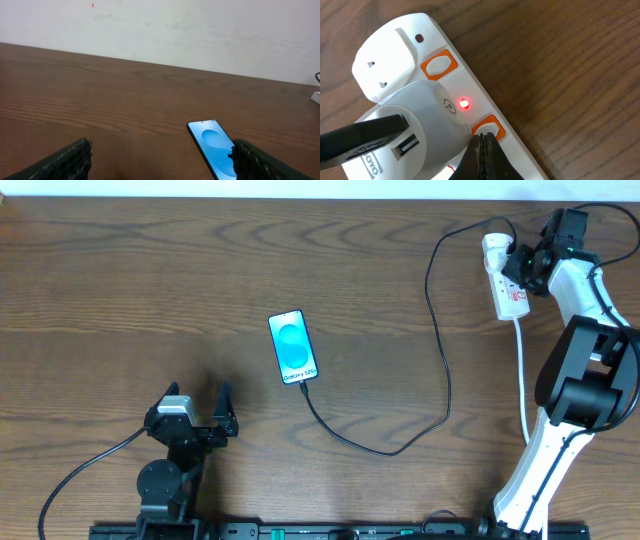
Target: Plug charger to phone and switch on socket
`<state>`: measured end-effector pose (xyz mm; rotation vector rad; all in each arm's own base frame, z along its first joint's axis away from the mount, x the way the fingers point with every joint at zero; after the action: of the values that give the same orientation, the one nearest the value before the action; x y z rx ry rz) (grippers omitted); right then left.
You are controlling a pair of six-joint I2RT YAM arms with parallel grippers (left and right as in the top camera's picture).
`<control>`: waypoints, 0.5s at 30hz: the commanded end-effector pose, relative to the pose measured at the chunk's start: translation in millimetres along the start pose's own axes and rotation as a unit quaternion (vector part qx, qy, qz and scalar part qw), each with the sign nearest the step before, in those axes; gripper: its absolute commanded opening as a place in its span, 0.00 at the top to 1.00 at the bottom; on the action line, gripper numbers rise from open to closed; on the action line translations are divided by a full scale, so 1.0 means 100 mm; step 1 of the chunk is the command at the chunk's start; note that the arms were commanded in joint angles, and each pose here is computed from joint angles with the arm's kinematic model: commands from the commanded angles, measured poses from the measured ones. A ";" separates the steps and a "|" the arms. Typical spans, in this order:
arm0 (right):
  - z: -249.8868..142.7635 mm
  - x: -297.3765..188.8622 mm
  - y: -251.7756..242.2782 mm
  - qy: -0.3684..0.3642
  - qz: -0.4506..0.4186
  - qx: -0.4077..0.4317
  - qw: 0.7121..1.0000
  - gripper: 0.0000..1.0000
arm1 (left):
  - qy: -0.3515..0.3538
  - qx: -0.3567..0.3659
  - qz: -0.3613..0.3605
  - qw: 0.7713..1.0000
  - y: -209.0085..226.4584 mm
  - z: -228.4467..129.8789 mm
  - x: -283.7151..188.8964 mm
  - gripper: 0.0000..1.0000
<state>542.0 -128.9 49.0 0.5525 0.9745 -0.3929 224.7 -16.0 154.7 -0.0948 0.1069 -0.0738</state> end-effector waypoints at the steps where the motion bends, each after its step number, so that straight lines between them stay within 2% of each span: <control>1: -0.06 0.11 0.04 0.011 0.003 -0.009 1.000 0.99 | 0.023 0.007 -0.003 1.000 0.00 -0.14 0.01 0.11; 15: -0.07 0.09 0.04 0.016 0.002 -0.009 1.000 0.99 | 0.023 0.007 -0.003 1.000 0.00 -0.14 0.01 0.11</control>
<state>542.1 -128.6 49.2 0.5521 0.9780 -0.3932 224.7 -16.0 154.6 -0.0948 0.1072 -0.0738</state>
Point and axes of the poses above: each gripper's point midway between its finger pads, its own x axis out along the fingers, its own y axis along the line the jaws close on, z = x × y, the point moved 2 cm from there along -x, back along the fingers, and after that the axes turned 4 degrees about x, right-handed, at the moved point
